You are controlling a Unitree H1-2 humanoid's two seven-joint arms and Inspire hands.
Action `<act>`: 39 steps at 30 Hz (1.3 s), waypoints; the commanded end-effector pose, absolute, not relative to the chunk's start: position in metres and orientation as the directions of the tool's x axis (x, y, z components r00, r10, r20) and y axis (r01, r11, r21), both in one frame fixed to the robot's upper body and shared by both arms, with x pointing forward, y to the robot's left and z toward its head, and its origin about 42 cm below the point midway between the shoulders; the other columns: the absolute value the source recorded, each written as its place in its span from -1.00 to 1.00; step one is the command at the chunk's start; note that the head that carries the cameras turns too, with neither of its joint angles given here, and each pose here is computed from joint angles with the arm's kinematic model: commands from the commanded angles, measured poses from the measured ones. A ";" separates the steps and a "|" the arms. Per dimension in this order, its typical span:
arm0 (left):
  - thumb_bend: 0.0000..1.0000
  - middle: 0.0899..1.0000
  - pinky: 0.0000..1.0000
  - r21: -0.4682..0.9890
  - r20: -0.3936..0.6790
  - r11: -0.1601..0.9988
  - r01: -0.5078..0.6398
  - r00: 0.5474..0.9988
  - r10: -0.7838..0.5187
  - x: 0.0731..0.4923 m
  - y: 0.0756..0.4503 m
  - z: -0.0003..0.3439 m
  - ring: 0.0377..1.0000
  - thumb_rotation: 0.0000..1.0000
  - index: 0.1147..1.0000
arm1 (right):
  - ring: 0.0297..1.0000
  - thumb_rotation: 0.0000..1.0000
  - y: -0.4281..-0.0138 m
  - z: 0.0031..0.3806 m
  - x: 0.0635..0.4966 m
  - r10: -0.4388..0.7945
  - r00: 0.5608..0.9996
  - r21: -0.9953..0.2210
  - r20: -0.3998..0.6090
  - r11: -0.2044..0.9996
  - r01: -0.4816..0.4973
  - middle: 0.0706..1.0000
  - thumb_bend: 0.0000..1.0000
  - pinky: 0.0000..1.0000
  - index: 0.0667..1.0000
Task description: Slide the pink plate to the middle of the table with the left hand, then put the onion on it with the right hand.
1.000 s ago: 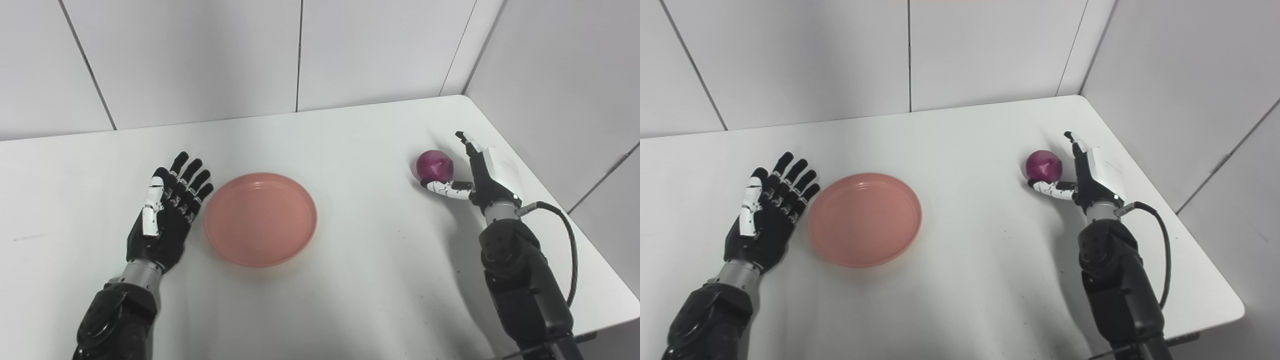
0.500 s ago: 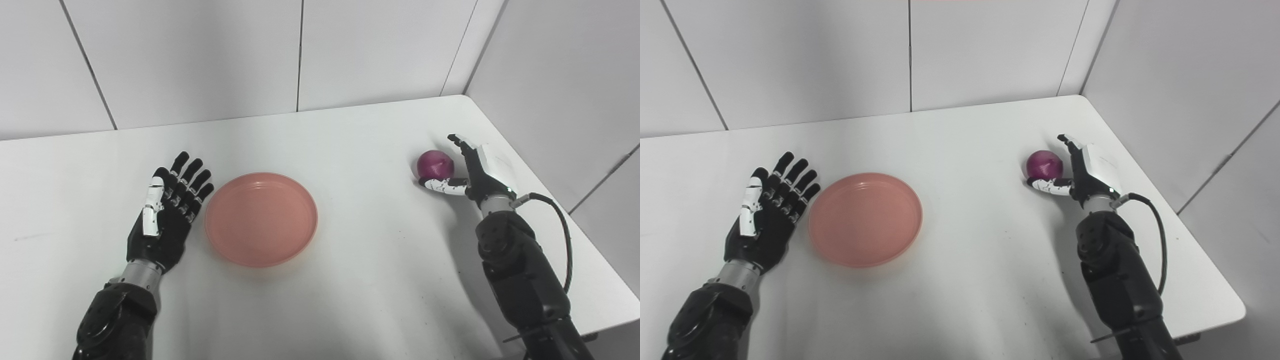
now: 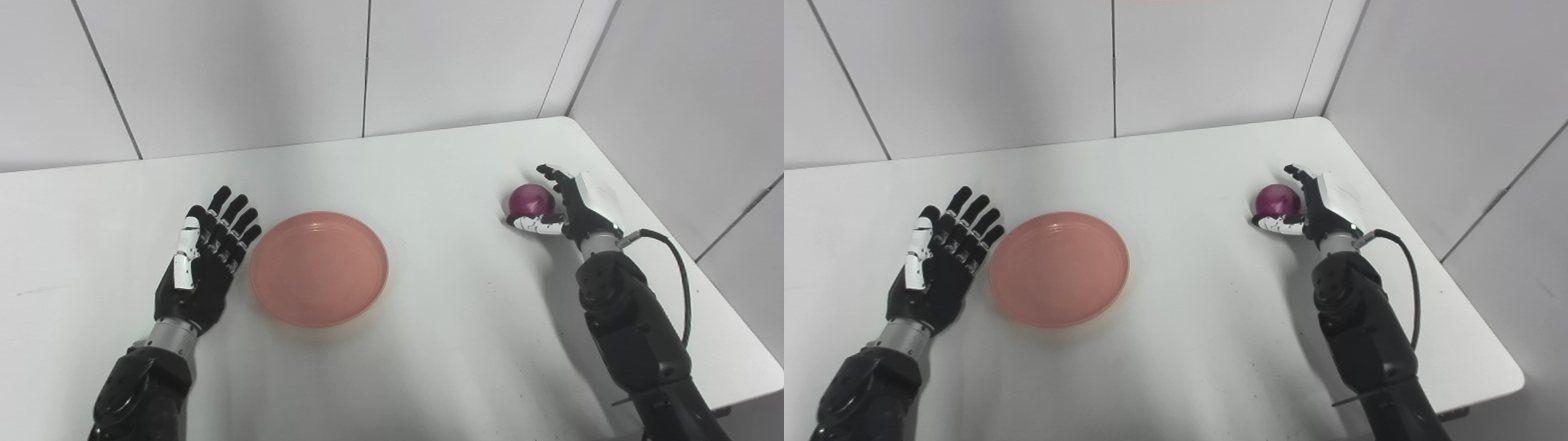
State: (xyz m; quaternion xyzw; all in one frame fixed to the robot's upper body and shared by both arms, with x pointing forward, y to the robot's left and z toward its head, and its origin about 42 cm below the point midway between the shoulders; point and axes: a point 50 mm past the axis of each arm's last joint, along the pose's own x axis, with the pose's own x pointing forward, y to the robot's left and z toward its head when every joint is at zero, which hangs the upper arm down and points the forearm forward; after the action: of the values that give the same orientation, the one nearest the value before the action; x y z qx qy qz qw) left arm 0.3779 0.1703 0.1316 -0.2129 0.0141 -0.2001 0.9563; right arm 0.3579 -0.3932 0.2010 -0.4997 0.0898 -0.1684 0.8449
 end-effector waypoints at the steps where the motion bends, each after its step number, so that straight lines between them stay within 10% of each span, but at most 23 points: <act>1: -0.04 0.91 0.89 -0.428 -0.029 0.842 0.328 0.926 -0.375 0.369 0.174 0.113 0.89 1.00 0.90 | 0.47 -0.37 -0.399 0.228 0.365 -0.369 0.925 -0.877 0.089 0.412 0.249 0.57 0.88 0.27 0.62; 15: -0.02 0.93 0.89 -0.424 -0.028 0.842 0.333 0.925 -0.380 0.369 0.175 0.114 0.90 1.00 0.93 | -0.02 -0.87 -0.397 0.230 0.369 -0.327 0.945 -0.907 0.031 0.387 0.164 0.07 0.64 -0.16 0.05; 19: -0.02 0.94 0.92 -0.430 -0.025 0.838 0.337 0.923 -0.384 0.370 0.175 0.114 0.92 1.00 0.94 | -0.08 -0.75 -0.397 0.231 0.369 -0.325 0.945 -0.909 0.025 0.387 0.157 0.01 0.06 -0.23 -0.09; 39: -0.04 0.92 0.90 -0.427 -0.027 0.842 0.331 0.926 -0.377 0.369 0.175 0.115 0.90 1.00 0.92 | -0.13 -1.00 -0.395 0.237 0.361 -0.336 0.940 -0.904 0.057 0.382 0.191 -0.16 0.06 -0.28 -0.06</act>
State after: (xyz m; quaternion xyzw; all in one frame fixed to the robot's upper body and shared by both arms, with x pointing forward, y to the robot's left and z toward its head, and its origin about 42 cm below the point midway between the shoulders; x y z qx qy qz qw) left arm 0.3761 0.1709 0.1317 -0.2130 0.0128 -0.1994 0.9564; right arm 0.3606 -0.3944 0.2138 -0.5232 0.1047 -0.1326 0.8353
